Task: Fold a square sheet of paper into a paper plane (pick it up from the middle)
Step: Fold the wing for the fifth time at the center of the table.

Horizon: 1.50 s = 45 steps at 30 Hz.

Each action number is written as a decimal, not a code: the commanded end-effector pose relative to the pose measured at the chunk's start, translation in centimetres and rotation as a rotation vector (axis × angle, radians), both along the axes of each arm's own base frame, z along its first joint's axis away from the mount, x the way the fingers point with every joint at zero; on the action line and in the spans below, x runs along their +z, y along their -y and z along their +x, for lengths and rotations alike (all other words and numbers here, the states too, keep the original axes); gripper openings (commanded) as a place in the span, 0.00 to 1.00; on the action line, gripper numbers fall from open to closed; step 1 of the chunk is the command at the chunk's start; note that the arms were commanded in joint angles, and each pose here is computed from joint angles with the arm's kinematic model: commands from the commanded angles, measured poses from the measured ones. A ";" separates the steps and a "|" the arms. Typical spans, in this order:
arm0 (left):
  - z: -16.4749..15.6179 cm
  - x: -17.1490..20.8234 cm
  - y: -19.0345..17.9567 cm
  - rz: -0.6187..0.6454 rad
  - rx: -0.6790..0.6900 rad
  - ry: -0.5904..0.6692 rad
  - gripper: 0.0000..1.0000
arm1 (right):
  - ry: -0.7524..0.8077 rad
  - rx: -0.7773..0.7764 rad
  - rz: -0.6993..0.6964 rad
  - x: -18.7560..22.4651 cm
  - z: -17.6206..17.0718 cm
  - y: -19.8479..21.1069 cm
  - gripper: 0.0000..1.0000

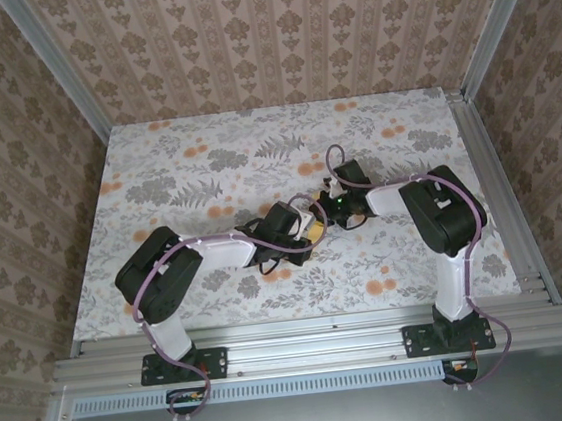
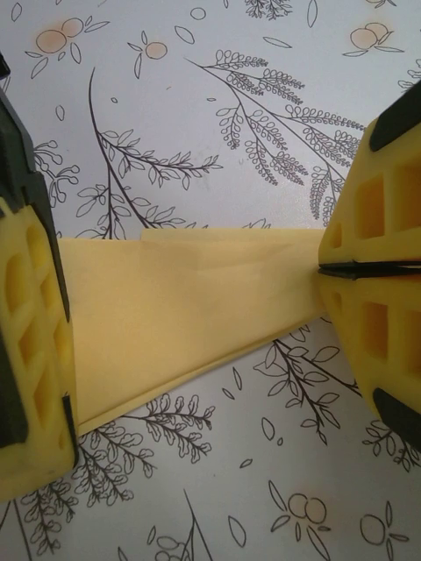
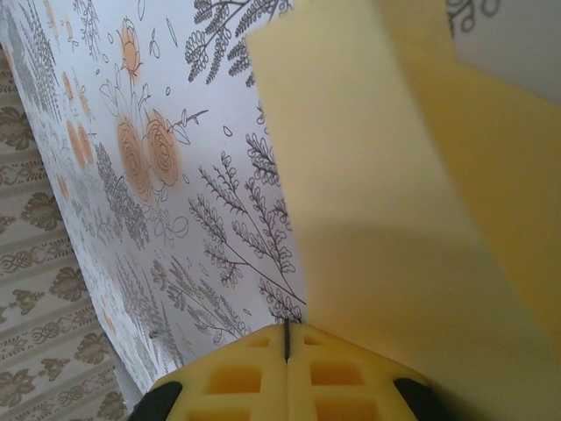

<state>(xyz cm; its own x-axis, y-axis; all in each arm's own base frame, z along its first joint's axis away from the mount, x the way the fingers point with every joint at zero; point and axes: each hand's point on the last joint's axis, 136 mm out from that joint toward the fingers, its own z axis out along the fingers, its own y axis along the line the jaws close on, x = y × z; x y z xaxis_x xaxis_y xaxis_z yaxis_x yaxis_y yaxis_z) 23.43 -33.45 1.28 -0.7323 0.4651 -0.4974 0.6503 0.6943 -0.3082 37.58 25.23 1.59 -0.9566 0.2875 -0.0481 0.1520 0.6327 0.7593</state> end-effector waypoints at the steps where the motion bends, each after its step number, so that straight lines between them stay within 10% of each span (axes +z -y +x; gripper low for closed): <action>1: -6.7 -8.3 -9.8 0.422 -0.006 -0.244 0.10 | -0.008 -0.080 -0.108 -2.4 1.9 2.7 0.06; 34: -7.6 -8.2 -10.2 0.420 -0.001 -0.265 0.10 | 0.066 -0.186 -0.118 -0.6 11.5 7.6 0.06; 45: -6.9 -8.0 -8.8 0.376 -0.003 -0.254 0.12 | 0.138 -0.142 -0.033 6.0 3.8 8.6 0.06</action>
